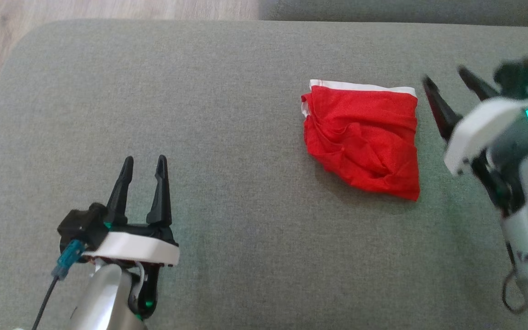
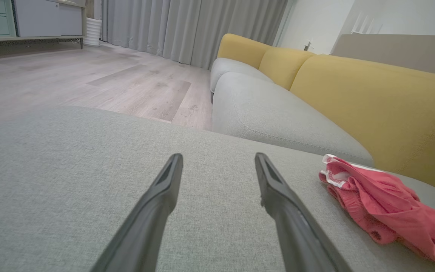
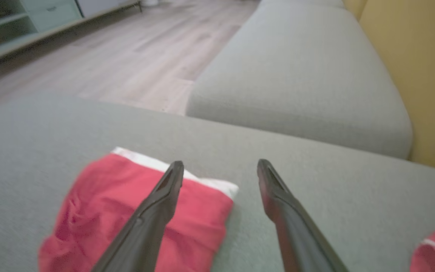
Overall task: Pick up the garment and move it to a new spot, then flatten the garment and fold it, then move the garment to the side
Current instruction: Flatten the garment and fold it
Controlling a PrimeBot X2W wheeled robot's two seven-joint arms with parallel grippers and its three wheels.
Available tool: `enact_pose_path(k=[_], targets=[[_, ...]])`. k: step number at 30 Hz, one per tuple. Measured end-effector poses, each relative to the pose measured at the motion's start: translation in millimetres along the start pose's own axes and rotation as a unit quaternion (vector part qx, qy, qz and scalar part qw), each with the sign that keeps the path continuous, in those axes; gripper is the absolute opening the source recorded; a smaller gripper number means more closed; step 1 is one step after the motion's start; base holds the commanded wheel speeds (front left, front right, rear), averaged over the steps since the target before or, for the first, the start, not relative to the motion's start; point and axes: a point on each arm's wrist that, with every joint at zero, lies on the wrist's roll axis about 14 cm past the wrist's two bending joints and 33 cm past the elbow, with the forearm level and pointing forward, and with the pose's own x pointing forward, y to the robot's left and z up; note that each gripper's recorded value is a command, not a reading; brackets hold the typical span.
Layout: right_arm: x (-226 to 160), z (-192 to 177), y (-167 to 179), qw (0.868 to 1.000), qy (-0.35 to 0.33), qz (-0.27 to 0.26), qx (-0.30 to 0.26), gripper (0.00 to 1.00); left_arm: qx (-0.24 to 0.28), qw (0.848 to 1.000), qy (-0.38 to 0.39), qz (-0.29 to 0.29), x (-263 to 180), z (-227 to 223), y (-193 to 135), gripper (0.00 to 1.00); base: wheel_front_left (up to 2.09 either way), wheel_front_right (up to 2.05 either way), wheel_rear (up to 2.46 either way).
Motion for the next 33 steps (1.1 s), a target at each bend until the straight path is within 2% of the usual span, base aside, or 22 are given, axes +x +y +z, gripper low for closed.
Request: enact_pose_path(k=[4, 5, 6, 7, 10, 14, 17, 18, 22, 25, 28, 29, 30, 31, 33], targets=[[-10, -51, -18, 0.998, 0.054, -0.031, 0.003, 1.0, 0.0, 1.0, 0.003, -0.002, 1, -2, -1, 1.0, 0.0, 0.0, 0.0], [-11, -63, -16, 0.997, 0.066, -0.029, 0.004, 0.9, 0.001, 1.0, 0.005, -0.001, 1, -4, 0, 1.0, 0.0, 0.0, 0.0], [-10, -71, -14, 0.997, 0.075, -0.028, 0.004, 0.18, 0.001, 1.0, 0.007, -0.001, 2, -5, 0, 1.0, 0.0, 0.0, 0.0], [-9, -77, -11, 0.996, 0.083, -0.024, -0.001, 0.0, 0.001, 1.0, 0.01, -0.001, 2, -7, 1, 1.0, 0.0, 0.0, 0.0], [-2, -95, 10, 0.994, 0.109, 0.004, -0.015, 0.0, 0.002, 1.0, 0.015, 0.0, 3, -10, 2, 1.0, 0.0, 0.0, 0.0], [1, -115, 56, 0.987, 0.141, 0.066, -0.039, 0.0, 0.005, 1.0, 0.018, 0.002, 3, -12, 5, 1.0, 0.0, 0.0, 0.0], [-2, -122, 91, 0.978, 0.163, 0.119, -0.046, 0.0, 0.007, 1.0, 0.017, 0.001, 3, -11, 5, 1.0, 0.0, 0.0, 0.0], [-9, -122, 118, 0.972, 0.169, 0.16, -0.042, 0.0, 0.007, 1.0, 0.016, 0.0, 3, -9, 4, 1.0, 0.0, 0.0, 0.0], [-31, -111, 170, 0.956, 0.158, 0.242, -0.042, 0.0, 0.007, 1.0, 0.01, -0.004, 4, -5, 1, 1.0, 0.0, 0.0, 0.0], [-42, -94, 179, 0.957, 0.125, 0.261, -0.029, 0.0, 0.006, 1.0, 0.004, -0.007, 5, -1, -1, 1.0, 0.0, 0.0, 0.0], [-45, -65, 162, 0.97, 0.061, 0.237, -0.003, 0.0, 0.005, 1.0, -0.001, -0.01, 4, 2, -4, 1.0, 0.0, 0.0, 0.0], [-45, -53, 153, 0.974, 0.032, 0.223, 0.009, 0.22, 0.004, 1.0, -0.003, -0.009, 4, 3, -4, 1.0, 0.0, 0.0, 0.0], [-46, -41, 142, 0.979, 0.003, 0.204, 0.021, 0.89, 0.003, 1.0, -0.003, -0.008, 2, 3, -3, 1.0, 0.0, 0.0, 0.0], [-49, -30, 128, 0.983, -0.027, 0.182, 0.028, 1.0, 0.003, 1.0, -0.003, -0.005, 0, 3, -2, 1.0, 0.0, 0.0, 0.0], [-56, -11, 96, 0.987, -0.085, 0.127, 0.049, 1.0, 0.003, 1.0, -0.001, -0.004, -4, 1, -3, 1.0, 0.0, 0.0, 0.0]])
